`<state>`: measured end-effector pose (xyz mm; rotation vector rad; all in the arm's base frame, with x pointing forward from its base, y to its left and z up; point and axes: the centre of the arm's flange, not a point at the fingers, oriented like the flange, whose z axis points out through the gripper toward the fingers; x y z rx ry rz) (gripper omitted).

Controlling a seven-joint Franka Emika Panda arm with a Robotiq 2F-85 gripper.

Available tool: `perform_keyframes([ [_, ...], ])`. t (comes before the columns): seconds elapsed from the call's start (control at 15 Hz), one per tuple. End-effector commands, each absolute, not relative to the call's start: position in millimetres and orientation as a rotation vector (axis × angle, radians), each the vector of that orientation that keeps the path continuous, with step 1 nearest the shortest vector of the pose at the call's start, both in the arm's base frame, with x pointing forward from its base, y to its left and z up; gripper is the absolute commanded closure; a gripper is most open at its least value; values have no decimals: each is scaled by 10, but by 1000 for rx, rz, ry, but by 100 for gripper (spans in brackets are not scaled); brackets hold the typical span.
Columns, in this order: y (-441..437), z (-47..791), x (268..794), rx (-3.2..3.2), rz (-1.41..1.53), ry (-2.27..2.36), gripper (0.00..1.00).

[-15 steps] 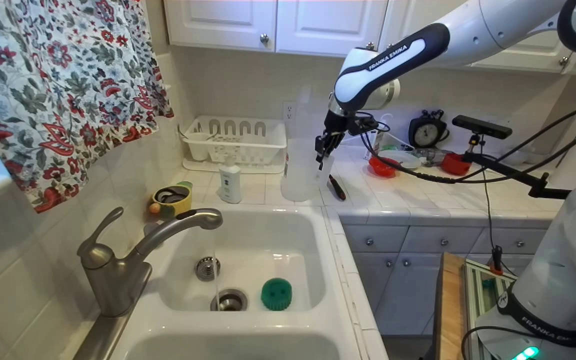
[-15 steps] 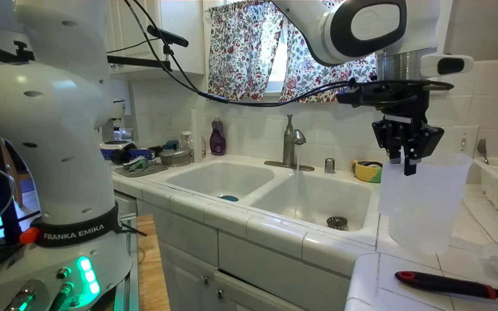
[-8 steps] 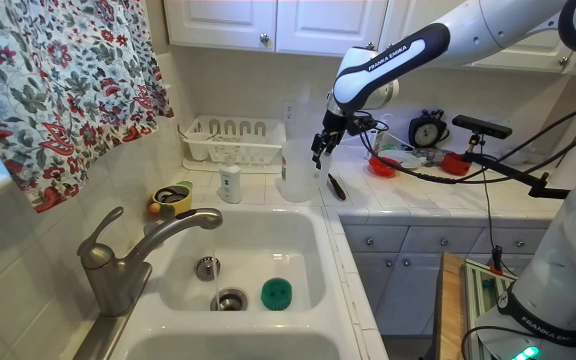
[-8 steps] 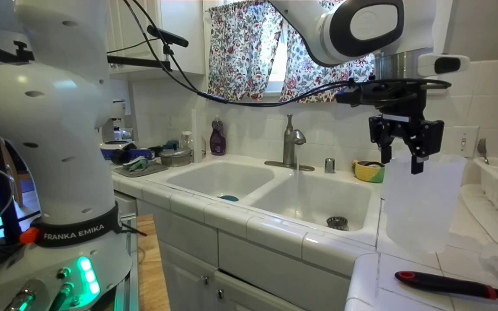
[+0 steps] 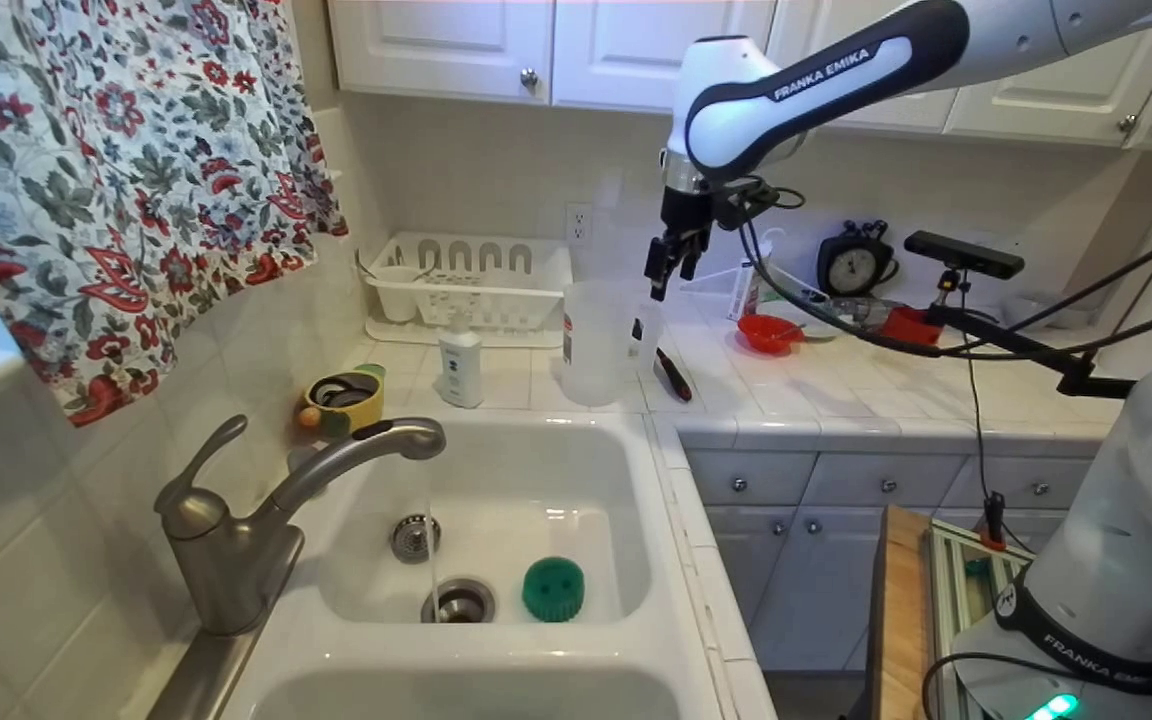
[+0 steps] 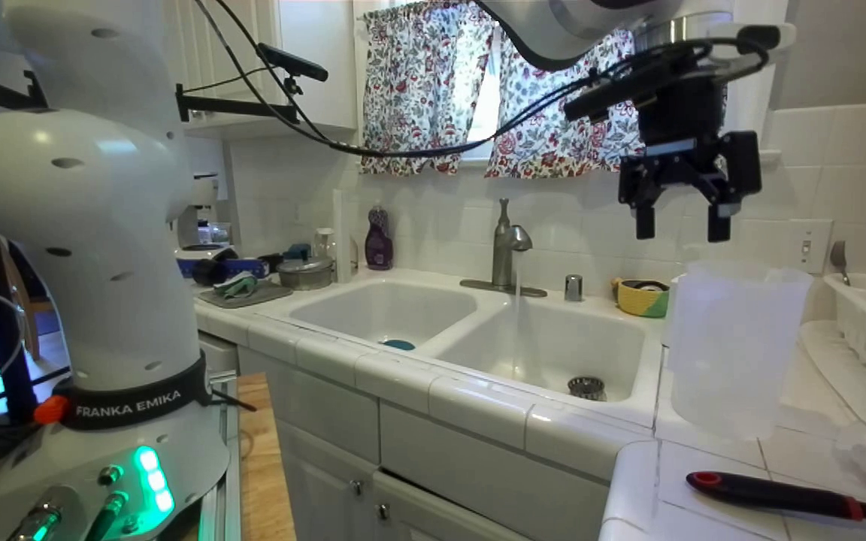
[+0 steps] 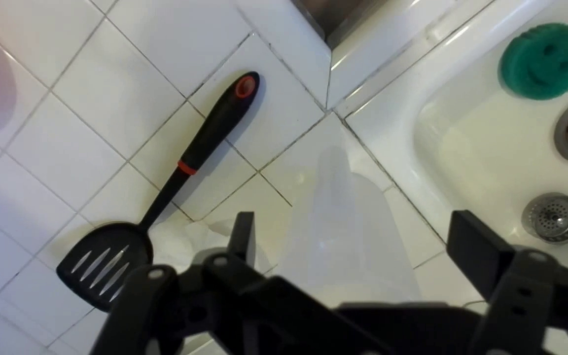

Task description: Use the clear jug to fetch some water from the tap and the put the jug back on the countertop

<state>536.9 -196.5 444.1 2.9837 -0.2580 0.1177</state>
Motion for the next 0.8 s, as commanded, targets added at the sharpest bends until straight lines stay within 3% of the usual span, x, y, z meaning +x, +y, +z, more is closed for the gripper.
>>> perform_keyframes([
  [0.0, -1602, 5080, 5219, 3003, 137, -126, 0],
  [0.73, -1173, 5413, 5244, 3039, 248, -2, 0],
])
